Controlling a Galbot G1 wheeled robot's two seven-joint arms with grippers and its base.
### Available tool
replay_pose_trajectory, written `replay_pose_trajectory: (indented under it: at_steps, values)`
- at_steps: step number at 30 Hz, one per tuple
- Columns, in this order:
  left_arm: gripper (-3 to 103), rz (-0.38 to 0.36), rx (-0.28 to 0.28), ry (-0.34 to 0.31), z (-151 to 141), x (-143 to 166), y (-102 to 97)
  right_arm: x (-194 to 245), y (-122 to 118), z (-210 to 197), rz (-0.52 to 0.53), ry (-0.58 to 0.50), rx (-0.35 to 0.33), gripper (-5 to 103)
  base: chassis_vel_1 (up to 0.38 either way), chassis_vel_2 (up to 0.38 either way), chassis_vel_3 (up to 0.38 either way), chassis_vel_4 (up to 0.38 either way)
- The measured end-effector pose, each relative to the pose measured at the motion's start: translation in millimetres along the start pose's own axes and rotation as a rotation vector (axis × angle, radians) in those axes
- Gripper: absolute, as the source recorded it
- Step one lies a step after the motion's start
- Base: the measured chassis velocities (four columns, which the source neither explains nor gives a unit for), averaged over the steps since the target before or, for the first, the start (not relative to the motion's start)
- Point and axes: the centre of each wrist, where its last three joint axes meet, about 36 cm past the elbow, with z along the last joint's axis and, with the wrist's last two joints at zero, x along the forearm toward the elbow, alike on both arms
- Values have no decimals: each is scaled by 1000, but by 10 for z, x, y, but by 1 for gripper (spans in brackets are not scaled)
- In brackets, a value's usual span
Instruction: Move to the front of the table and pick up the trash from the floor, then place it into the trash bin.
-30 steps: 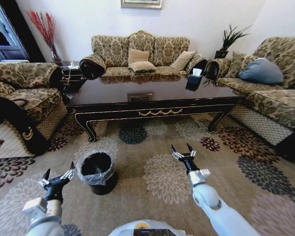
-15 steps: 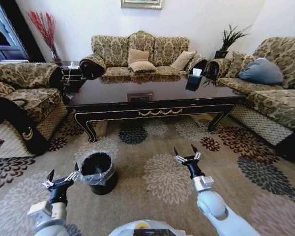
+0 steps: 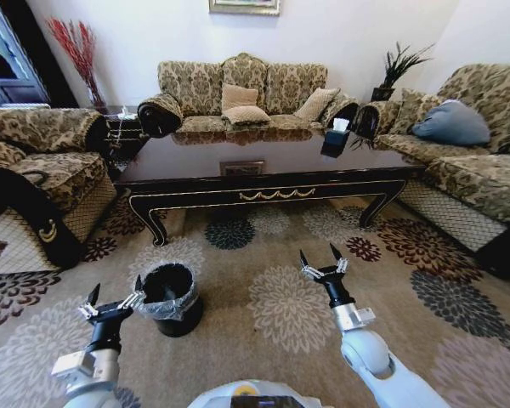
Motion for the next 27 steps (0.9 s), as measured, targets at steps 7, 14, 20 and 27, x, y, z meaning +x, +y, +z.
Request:
replay_pose_trajectory:
  at_steps: [7,14,20,27]
  values:
    - [100,40,14,-33,134,8,32,7,0,34,0,3,-7,100,0,0,0,0]
    - [100,41,17,-33,143,9,37,12,6,50,-1,6,-9,100,0,0,0,0]
    - [100,41,17,-33,143,10,38,11,7,52,-1,6,-9,100,0,0,0,0]
    - [100,41,18,-31,143,10,38,11,8,53,-1,6,-10,100,0,0,0,0]
